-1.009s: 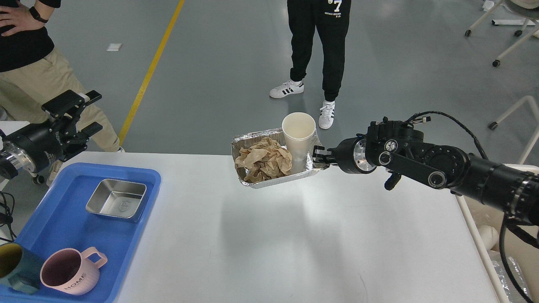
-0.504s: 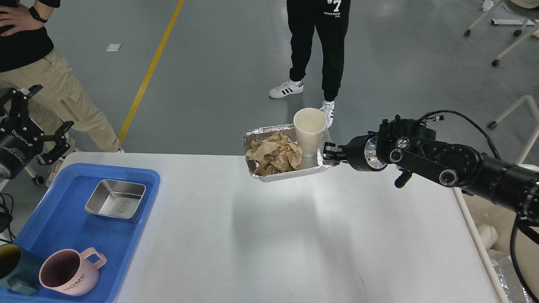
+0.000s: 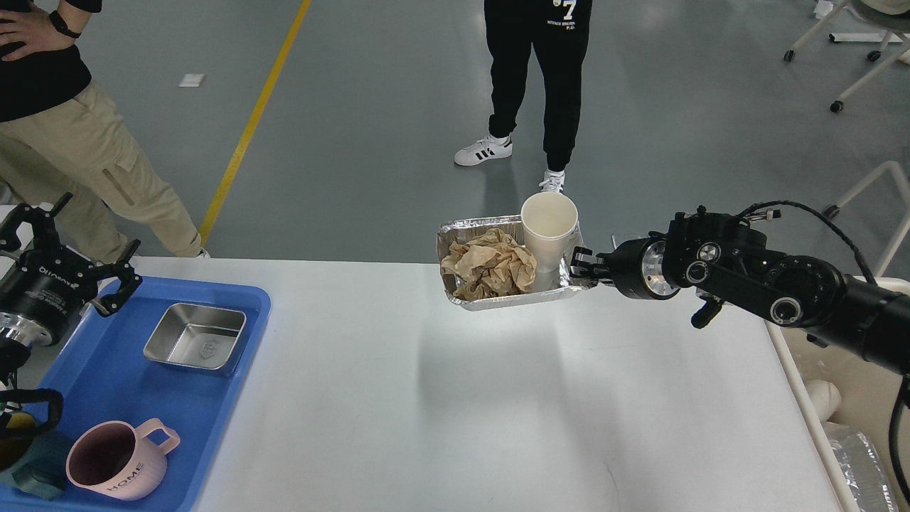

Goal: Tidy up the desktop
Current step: 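Carry the foil tray with the right gripper toward the white bin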

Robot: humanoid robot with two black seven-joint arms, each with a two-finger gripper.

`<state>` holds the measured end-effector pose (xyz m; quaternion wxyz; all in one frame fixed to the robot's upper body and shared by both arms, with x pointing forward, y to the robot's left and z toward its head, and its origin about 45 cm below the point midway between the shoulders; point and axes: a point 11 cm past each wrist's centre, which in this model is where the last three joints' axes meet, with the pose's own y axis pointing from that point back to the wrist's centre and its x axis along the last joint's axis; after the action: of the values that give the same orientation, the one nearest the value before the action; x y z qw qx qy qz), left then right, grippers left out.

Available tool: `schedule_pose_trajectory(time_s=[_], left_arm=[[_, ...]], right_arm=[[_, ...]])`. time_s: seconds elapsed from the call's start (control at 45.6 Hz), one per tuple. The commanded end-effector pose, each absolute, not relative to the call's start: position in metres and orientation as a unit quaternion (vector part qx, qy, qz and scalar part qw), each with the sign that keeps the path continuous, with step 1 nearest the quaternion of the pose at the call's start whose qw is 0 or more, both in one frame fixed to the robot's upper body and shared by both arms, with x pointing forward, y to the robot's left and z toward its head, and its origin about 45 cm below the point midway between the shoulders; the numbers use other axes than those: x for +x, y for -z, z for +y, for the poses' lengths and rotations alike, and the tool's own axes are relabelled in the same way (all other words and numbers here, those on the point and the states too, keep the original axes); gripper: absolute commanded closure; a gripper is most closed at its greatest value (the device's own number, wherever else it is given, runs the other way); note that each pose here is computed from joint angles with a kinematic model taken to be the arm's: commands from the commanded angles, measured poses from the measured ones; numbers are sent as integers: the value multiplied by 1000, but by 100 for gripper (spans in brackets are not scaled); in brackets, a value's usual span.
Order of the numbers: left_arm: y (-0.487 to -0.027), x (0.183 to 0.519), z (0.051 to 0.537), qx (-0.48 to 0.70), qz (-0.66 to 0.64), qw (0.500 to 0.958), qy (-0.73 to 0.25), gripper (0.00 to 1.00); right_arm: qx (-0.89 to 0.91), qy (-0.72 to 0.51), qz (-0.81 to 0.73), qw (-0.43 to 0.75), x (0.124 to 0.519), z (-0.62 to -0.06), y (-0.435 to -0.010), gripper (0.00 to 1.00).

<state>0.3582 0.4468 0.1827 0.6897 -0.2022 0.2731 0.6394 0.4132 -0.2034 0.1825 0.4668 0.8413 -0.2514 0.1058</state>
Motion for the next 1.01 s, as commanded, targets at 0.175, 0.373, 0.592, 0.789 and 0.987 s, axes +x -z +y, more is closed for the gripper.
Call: schedule_pose_trajectory(time_s=[0.175,0.373,0.592,0.789,0.987], left_arm=[[-165,336,455,-246,302,661,-641,2],[-160,330,455,-245,305,660,-641,2],[-165,333,457,-248,300,662,-641,2],[-166,334,455,-249,300,664,-639,2],[-165,334,453,-249,301,664,-638,2]], right_arm=[[838,-100,-263,468,410,-225,-189,100],[830,-85,-279,475,406,-251,-190,100],[816,-41,-318,481,393,-304,-192,100],[791,30,-383,476,372,-371,-198,100],[763,89,-450,456,353,-426,-210,100]])
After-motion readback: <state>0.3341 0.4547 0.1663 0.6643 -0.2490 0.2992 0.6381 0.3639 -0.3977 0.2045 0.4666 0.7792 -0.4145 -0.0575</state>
